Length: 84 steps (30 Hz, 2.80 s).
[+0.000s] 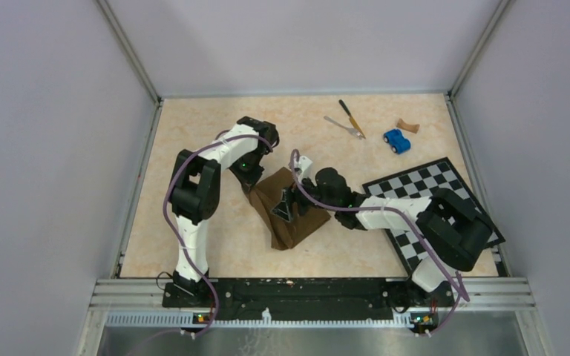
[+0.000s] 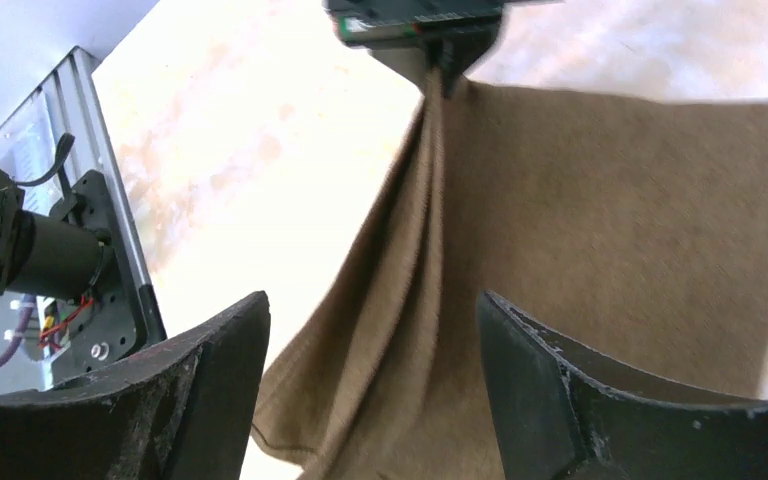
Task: Fold the napkin into a case and place the utensils inside
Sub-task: Fold the lower triangle-folded napkin at the center of the board.
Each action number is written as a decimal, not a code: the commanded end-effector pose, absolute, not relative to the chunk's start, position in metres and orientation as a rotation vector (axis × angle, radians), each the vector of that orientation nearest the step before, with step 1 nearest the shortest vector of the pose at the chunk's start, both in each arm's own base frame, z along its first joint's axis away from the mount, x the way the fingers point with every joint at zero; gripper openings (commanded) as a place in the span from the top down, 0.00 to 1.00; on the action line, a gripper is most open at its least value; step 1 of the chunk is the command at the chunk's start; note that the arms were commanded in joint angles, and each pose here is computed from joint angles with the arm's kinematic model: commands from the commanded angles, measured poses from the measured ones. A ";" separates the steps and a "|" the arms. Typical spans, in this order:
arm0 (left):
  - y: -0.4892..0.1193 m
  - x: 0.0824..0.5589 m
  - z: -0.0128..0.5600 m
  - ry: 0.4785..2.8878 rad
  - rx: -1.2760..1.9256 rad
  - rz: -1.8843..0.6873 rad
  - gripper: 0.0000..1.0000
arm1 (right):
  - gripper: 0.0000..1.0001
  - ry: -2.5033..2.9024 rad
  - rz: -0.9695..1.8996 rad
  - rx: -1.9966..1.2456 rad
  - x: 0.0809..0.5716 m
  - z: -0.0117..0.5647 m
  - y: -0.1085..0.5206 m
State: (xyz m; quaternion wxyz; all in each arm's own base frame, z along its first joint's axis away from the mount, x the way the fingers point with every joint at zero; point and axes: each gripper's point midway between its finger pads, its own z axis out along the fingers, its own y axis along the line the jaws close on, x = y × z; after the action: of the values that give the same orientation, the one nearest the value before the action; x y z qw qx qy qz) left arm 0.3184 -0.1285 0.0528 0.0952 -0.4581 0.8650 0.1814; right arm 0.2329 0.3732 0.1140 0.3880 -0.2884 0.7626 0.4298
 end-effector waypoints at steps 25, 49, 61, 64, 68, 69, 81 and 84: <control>-0.128 0.329 0.054 2.604 -1.343 0.435 1.00 | 0.18 1.909 0.344 -0.906 0.245 0.071 0.417; -0.135 0.340 0.056 2.628 -1.254 0.340 0.98 | 1.00 2.051 0.664 -0.672 0.231 0.075 0.394; -0.156 0.374 0.100 2.568 -0.914 -0.006 0.03 | 1.00 2.162 0.948 -0.465 0.226 0.070 0.379; -0.164 0.384 0.121 2.491 -0.733 -0.180 0.01 | 1.00 2.182 0.988 -0.420 0.228 0.072 0.375; -0.166 0.382 0.145 2.386 -0.584 -0.347 0.01 | 1.00 2.205 1.013 -0.379 0.231 0.074 0.371; -0.165 0.380 0.149 2.368 -0.557 -0.374 0.01 | 1.00 2.208 1.014 -0.372 0.231 0.075 0.370; -0.169 0.347 0.142 2.272 -0.318 -0.773 0.01 | 1.00 2.331 0.880 -0.198 0.238 0.050 0.342; -0.172 0.340 0.136 2.261 -0.295 -0.884 0.02 | 1.00 2.350 0.871 -0.181 0.239 0.045 0.337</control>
State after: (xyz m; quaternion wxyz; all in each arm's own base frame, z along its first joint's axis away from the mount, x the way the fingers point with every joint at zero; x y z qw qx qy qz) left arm 0.3366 -0.1528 0.1122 0.3135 -0.1628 0.9031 -0.2440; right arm 0.2309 0.3456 0.0374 0.2994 -0.0970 0.8885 0.3340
